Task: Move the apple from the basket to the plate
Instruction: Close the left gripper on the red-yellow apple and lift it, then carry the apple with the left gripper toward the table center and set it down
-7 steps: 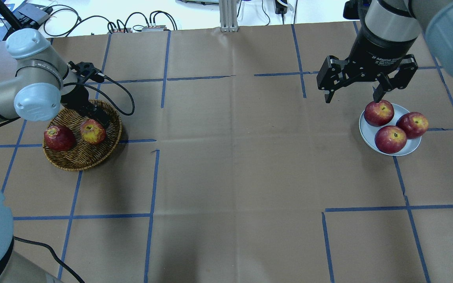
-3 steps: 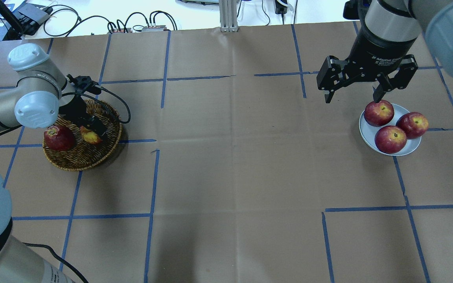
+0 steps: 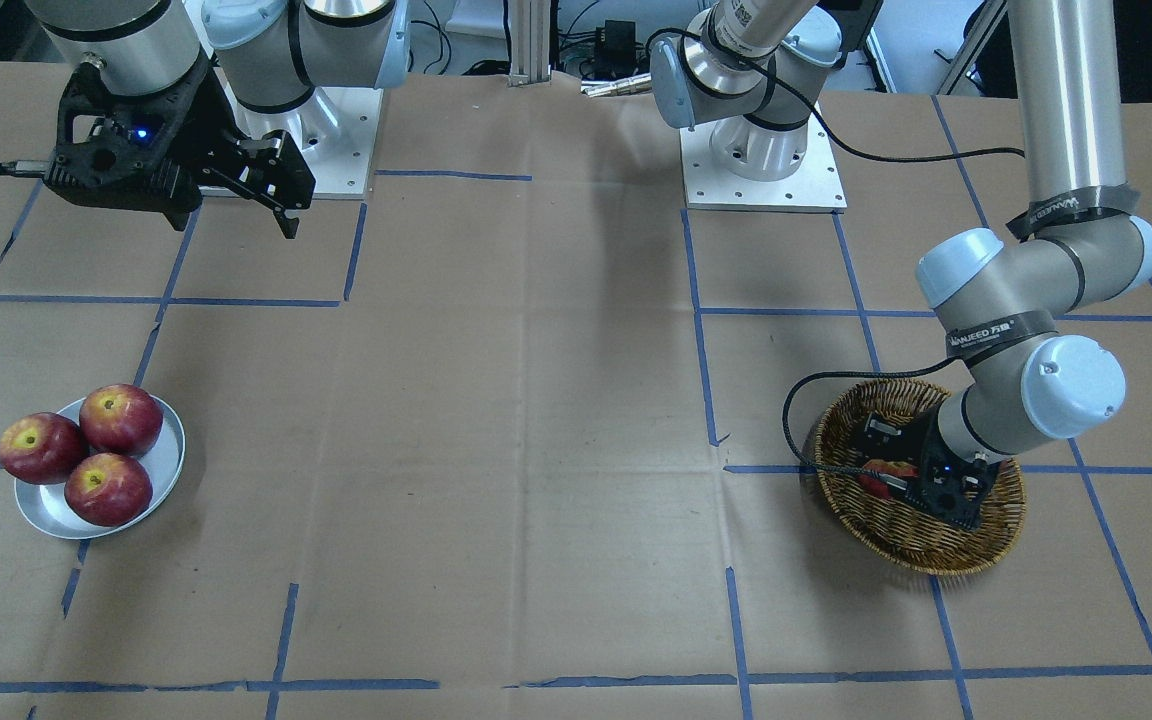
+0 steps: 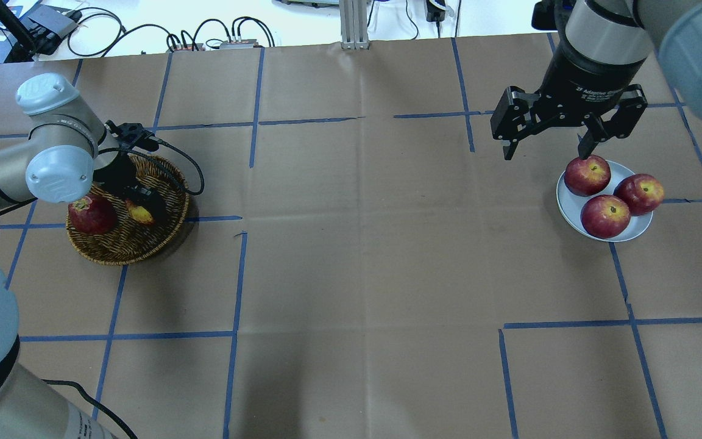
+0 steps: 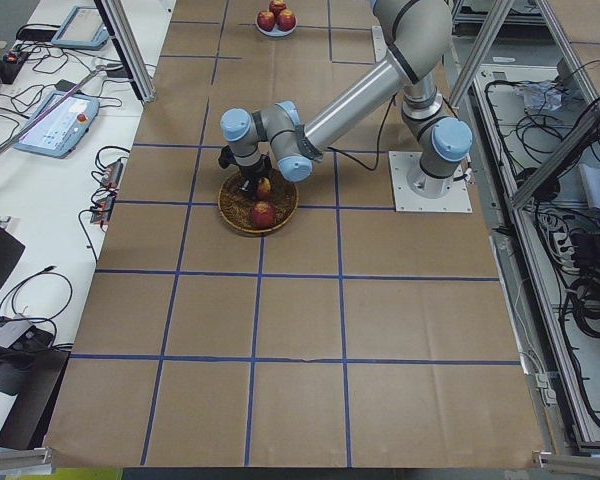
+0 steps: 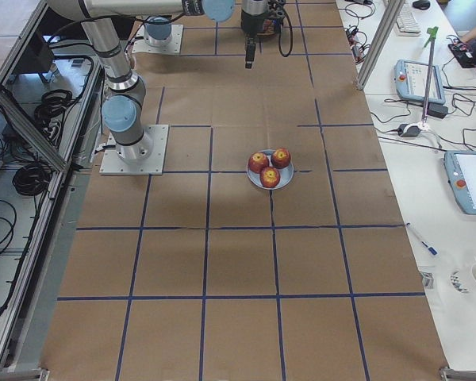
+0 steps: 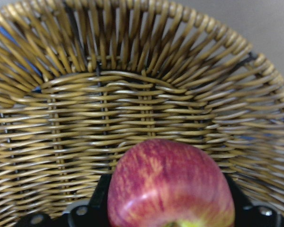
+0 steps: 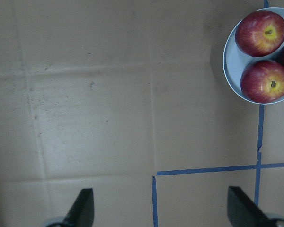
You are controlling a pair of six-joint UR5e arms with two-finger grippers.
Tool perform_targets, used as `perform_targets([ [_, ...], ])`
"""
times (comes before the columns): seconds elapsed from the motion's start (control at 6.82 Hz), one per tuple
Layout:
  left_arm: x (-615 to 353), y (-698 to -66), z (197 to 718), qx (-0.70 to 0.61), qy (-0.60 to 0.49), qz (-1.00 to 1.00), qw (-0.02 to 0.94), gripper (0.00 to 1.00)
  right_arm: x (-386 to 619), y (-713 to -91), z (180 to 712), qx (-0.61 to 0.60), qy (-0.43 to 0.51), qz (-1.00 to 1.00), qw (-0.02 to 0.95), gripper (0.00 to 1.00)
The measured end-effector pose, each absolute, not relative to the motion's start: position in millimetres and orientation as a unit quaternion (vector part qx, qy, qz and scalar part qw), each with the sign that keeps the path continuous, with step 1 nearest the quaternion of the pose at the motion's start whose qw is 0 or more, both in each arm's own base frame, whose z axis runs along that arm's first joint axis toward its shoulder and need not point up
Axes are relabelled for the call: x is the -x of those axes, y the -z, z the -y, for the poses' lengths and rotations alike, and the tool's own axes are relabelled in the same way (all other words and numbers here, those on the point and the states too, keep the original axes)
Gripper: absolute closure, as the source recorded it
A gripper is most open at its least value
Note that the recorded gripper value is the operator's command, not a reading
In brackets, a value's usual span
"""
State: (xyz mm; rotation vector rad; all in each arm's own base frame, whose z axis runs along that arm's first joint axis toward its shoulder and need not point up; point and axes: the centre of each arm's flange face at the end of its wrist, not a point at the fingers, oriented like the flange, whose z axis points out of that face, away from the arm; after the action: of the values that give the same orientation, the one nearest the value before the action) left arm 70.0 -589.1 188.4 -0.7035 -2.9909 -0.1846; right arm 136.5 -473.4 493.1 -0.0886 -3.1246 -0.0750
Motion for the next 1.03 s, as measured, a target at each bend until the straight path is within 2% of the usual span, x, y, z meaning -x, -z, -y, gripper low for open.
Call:
perform_targets([
  [0.29,-42.7,-220.6,599.1,0.18,0.033,0.983,0.019,0.45,-136.6,-493.1,473.4,0.028,0.024,0.999,0.007,0.0],
  [0.59,77.2,-261.4,599.6,0.105,0.0,0.994,0.008,0.45,-136.6,-493.1,473.4,0.028,0.024,0.999,0.007,0.0],
  [1.03,249.1,-253.8,578.5,0.029,-0.006,0.999,0.014,0.45,-136.6,-493.1,473.4,0.028,0.024,0.999,0.007,0.0],
])
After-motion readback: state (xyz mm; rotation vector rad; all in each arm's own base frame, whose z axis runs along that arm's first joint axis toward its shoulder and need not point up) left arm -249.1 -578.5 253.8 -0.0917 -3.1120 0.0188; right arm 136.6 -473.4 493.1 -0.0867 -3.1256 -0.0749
